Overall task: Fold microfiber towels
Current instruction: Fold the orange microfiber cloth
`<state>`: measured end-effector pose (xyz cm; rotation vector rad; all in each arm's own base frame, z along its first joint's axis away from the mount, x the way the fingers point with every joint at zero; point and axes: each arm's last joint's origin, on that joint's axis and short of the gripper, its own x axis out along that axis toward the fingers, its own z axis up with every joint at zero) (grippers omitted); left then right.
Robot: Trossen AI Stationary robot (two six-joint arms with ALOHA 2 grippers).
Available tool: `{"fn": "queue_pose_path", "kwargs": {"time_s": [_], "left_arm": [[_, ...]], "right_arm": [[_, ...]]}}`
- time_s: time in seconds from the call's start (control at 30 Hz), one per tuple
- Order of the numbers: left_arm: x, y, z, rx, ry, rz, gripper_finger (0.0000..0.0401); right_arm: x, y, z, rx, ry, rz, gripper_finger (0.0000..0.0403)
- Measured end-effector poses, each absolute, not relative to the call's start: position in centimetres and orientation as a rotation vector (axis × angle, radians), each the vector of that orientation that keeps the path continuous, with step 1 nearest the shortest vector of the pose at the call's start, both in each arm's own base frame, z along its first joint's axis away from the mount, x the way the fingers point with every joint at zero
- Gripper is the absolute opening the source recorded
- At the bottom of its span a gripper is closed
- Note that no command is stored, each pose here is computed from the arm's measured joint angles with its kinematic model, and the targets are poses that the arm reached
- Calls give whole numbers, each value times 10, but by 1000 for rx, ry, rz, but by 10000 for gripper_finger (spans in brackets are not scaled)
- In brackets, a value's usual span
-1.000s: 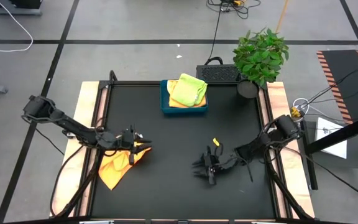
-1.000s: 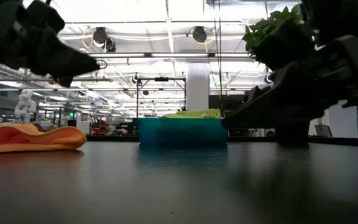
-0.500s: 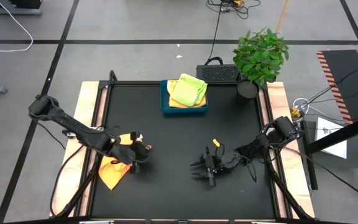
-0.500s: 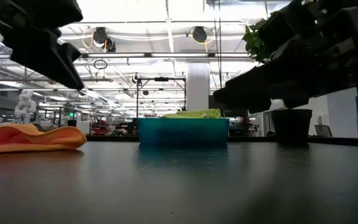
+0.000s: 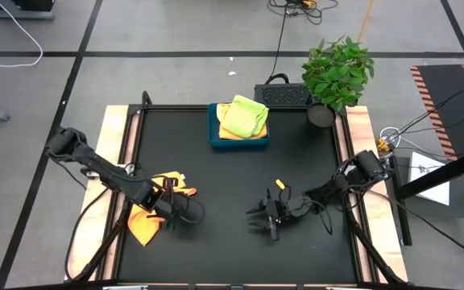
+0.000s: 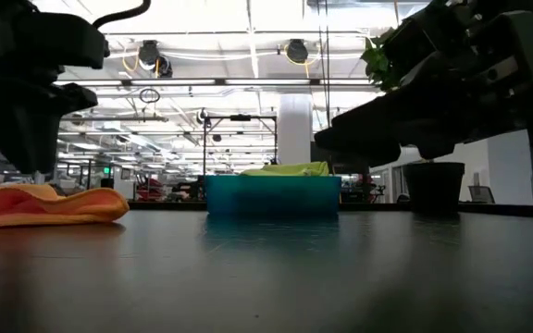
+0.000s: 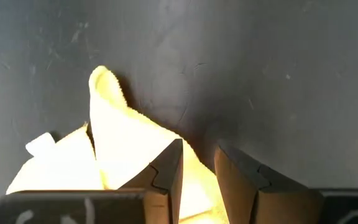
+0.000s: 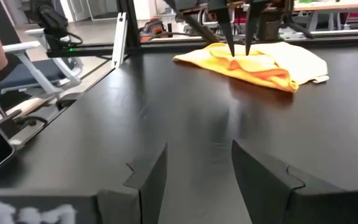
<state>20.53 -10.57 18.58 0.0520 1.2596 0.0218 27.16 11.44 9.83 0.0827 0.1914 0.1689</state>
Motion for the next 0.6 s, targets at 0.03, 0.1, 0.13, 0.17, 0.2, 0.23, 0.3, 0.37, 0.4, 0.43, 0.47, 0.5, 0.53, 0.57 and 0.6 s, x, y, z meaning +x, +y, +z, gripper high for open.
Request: {"fn": "queue_pose_path", "kwargs": {"time_s": [0.03,0.1,0.13,0.17,0.2,0.23,0.3,0.37,0.4,0.43,0.47,0.5,0.53,0.57,0.6], "left_arm": [[205,-105,186,55,1266,24,93],[203,-105,185,60,1286,27,93],[202,-104,185,59,1290,31,93],[202,-104,185,54,1293,38,93],[202,-104,184,48,1293,47,93],[201,-103,182,47,1287,59,93],[200,-103,178,53,1281,81,93],[197,-101,175,69,1290,93,93],[196,-101,173,75,1294,95,93],[195,-101,172,79,1296,98,93],[194,-100,171,76,1299,104,95],[194,-100,170,71,1303,107,98],[193,-100,169,66,1308,108,105],[193,-99,167,62,1318,109,114],[193,-100,165,63,1332,109,125]], "right_arm": [[272,114,99,84,189,167,171],[272,113,99,85,185,164,171],[272,113,99,85,185,163,171],[272,113,99,85,186,163,171],[272,113,99,85,186,163,171],[272,113,99,85,186,163,171],[272,113,99,84,186,163,171],[272,113,99,85,186,163,171],[272,113,99,85,186,163,171],[272,113,99,84,186,163,171],[272,113,99,84,186,159,171],[272,113,99,83,184,145,171],[272,113,99,82,184,138,171],[272,113,99,82,183,136,171],[272,112,99,82,183,132,171]]}}
